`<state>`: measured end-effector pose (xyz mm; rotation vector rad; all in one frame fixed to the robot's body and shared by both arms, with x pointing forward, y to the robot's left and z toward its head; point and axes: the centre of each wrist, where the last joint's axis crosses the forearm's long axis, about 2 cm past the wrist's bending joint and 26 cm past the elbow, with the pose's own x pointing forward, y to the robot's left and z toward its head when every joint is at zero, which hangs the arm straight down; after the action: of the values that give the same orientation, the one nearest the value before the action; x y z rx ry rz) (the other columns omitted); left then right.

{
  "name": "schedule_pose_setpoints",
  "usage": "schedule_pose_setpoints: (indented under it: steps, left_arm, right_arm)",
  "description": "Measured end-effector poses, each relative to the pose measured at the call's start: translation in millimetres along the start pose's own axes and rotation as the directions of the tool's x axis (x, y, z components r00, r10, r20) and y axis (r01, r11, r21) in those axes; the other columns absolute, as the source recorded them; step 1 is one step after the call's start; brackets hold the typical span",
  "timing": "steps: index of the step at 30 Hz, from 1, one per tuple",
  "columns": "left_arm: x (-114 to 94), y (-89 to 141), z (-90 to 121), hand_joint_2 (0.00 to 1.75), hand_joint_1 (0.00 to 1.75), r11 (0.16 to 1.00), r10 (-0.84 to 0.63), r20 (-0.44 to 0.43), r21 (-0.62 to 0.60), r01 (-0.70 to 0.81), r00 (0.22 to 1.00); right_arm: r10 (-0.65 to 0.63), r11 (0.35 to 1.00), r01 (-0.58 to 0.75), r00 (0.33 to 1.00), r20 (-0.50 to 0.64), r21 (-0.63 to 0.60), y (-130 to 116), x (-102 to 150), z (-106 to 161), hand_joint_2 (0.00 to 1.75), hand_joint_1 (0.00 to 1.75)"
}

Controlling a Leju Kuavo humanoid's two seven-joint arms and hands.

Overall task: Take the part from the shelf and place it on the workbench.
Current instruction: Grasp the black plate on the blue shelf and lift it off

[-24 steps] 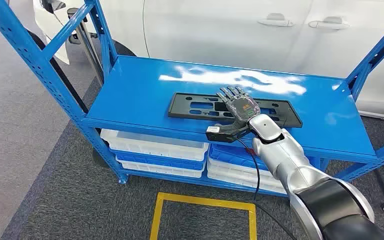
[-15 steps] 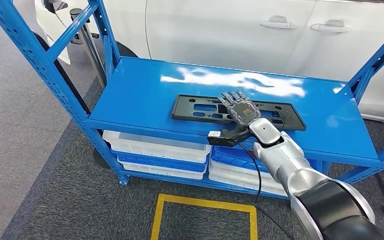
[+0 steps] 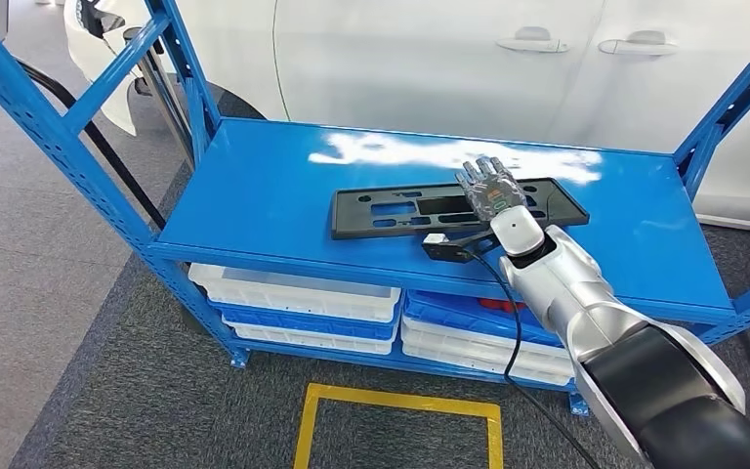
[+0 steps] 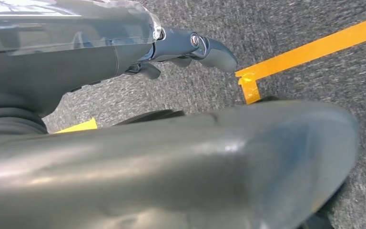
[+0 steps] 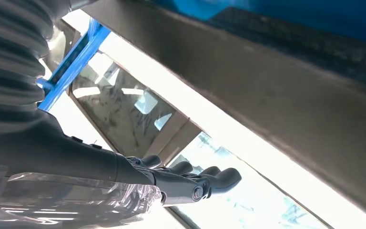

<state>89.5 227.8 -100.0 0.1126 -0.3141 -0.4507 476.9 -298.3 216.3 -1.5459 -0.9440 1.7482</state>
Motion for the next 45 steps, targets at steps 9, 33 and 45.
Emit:
schedule_pose_setpoints:
  steps: [9,33,45]
  left_arm:
    - [2.4,1.0,-0.3,0.0,0.0,1.0,0.009,0.012,0.005,-0.009,1.0]
    - [11.1,5.2,-1.4,0.0,0.0,1.0,-0.008,0.042,0.004,0.008,0.999]
    - [14.1,4.1,-1.3,0.0,0.0,1.0,-0.01,0.049,0.004,0.009,0.999]
  right_arm:
    - [0.108,0.992,-0.114,0.99,0.094,0.057,-13.0,-10.6,-6.5,1.75,1.75]
    - [-0.563,0.676,0.724,0.629,0.536,-0.14,-83.3,-41.2,-14.8,1.75,1.75]
    - [-0.619,0.528,0.839,0.487,0.616,-0.133,-94.9,-48.8,-11.2,1.75,1.75]
